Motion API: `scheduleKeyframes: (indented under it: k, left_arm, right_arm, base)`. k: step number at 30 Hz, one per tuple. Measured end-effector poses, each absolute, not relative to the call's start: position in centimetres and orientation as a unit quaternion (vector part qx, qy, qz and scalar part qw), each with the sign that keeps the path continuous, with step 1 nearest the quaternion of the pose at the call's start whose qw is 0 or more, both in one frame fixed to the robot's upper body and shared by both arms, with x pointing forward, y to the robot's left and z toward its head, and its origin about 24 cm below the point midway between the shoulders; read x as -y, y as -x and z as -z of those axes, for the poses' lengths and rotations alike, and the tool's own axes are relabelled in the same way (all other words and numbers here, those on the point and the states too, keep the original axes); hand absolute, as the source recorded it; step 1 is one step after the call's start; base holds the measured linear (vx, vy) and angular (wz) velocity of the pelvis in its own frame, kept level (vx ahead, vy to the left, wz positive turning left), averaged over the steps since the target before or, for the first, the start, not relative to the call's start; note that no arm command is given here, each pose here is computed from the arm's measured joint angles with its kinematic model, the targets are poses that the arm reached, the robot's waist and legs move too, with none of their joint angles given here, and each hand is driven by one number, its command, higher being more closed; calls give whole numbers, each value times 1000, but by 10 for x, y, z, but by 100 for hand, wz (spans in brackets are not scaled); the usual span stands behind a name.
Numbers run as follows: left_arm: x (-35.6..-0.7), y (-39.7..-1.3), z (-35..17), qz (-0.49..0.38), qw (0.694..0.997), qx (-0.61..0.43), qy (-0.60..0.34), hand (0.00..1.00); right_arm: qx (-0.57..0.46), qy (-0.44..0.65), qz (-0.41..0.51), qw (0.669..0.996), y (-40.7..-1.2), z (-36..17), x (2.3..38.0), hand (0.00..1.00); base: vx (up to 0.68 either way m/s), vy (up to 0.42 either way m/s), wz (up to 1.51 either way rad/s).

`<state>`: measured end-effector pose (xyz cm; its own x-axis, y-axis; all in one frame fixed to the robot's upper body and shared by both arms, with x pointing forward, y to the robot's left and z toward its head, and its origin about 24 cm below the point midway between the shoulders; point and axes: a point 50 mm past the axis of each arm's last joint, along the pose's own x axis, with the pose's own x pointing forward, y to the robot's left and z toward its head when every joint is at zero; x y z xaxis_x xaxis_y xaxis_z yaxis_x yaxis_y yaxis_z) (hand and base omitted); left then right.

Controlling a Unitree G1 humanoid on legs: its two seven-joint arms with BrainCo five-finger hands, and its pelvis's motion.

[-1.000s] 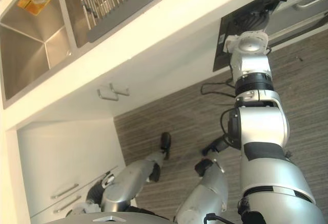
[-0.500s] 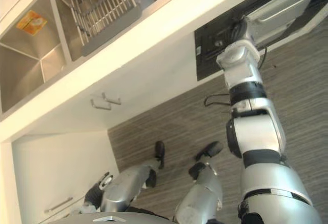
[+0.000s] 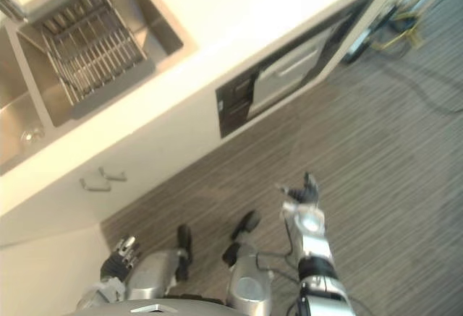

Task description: Walk over to the sink, pick up the cup, carry it to the dishwasher, place the cup inside the dishwasher, then close the dishwasher door

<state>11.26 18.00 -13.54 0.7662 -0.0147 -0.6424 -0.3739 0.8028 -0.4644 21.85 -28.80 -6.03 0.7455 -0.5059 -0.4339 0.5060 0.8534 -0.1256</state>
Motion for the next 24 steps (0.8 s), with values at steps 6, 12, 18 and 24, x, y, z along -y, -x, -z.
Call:
scheduleKeyframes:
  k: [6,12,18,24]
  left_arm:
    - [-193,-85,150,-156,866,-381,283,0]
    - [-211,-77,154,-186,857,-405,260,0]
    - [-206,-70,159,-215,833,-420,290,0]
    - [-207,-61,162,-258,811,-423,311,0]
  right_arm:
    - [-348,-102,312,878,-133,123,278,0]
    - [-456,-194,342,798,-62,160,241,0]
    - [-462,-191,306,811,-64,162,223,0]
    - [-473,-157,264,826,-55,162,214,0]
  base:
    - [28,117,18]
    - [36,18,62]
    - [-62,-40,17]
    - [-96,-104,15]
